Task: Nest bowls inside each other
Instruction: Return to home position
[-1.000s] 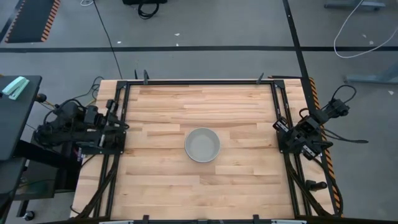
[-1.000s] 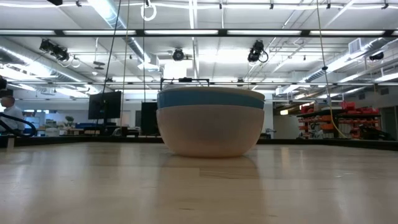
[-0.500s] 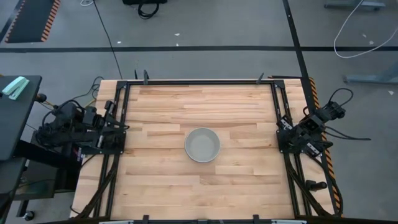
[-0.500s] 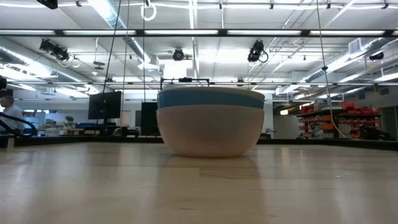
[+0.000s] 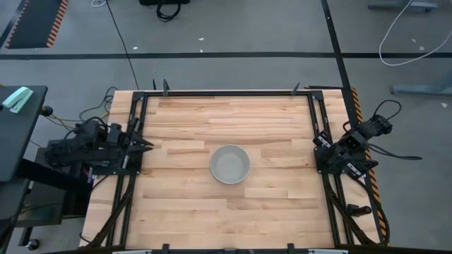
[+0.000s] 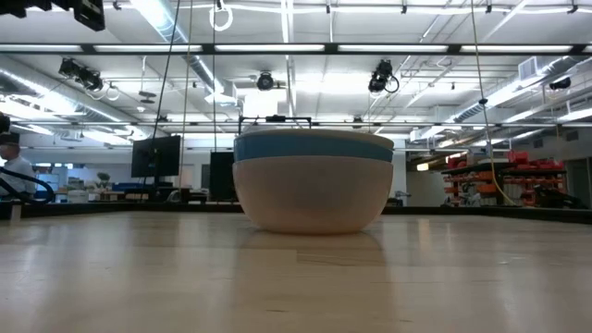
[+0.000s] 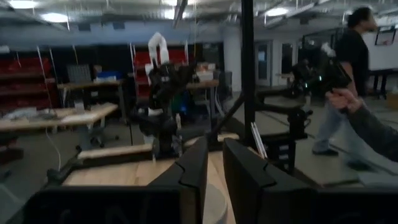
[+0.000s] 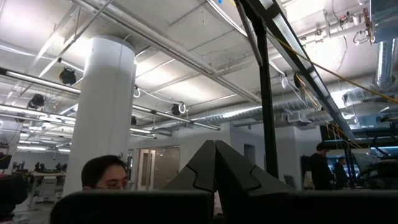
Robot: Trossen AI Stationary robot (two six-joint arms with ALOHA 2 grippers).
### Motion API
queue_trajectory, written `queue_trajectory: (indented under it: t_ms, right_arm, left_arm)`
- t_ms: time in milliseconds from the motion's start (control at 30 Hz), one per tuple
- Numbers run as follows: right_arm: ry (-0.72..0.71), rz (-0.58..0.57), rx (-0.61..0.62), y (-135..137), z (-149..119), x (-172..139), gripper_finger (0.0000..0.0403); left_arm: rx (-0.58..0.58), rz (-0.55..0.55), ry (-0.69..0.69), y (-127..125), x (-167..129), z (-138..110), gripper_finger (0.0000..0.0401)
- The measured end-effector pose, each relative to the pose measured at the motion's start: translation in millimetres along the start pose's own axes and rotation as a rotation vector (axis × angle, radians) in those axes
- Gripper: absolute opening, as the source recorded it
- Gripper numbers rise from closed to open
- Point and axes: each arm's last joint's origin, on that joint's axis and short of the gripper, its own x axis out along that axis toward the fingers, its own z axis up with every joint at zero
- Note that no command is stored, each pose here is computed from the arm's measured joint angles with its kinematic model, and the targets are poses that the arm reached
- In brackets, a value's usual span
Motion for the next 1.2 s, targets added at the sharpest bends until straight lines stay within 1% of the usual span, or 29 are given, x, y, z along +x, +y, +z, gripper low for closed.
queue_trajectory:
  t_ms: [133, 267, 367, 433, 600, 733, 833, 1067, 1200]
  right_arm:
    - [0.009, 0.000, 0.002, 0, -3, -1, 0.0018]
    - [0.017, -0.001, 0.003, 0, -5, -1, 0.0018]
    - [0.019, -0.001, 0.003, 0, -6, -1, 0.0018]
    - [0.019, -0.001, 0.003, 0, -6, -1, 0.0018]
    - [0.059, -0.006, -0.007, -1, -10, -1, 0.0018]
    - [0.087, -0.039, -0.015, -2, -13, -1, 0.0018]
    - [0.099, -0.052, -0.014, -2, -17, -2, 0.0018]
    - [0.112, -0.054, -0.008, -3, -21, -3, 0.0018]
    - [0.114, -0.054, -0.010, -3, -22, -3, 0.0018]
  left_arm:
    - [0.013, -0.003, -0.067, 1, 9, -13, 0.0063]
    - [0.035, -0.038, -0.161, 1, 16, -25, 0.0059]
    - [0.034, -0.048, -0.203, 1, 19, -36, 0.0055]
    - [0.036, -0.046, -0.228, 1, 20, -38, 0.0053]
    - [0.027, -0.044, -0.207, 2, 21, -44, 0.0056]
    - [0.004, -0.046, -0.205, 2, 21, -44, 0.0062]
    - [-0.007, -0.046, -0.160, 2, 22, -49, 0.0063]
    - [-0.016, -0.046, -0.131, 2, 23, -52, 0.0055]
    - [-0.019, -0.045, -0.129, 2, 24, -61, 0.0053]
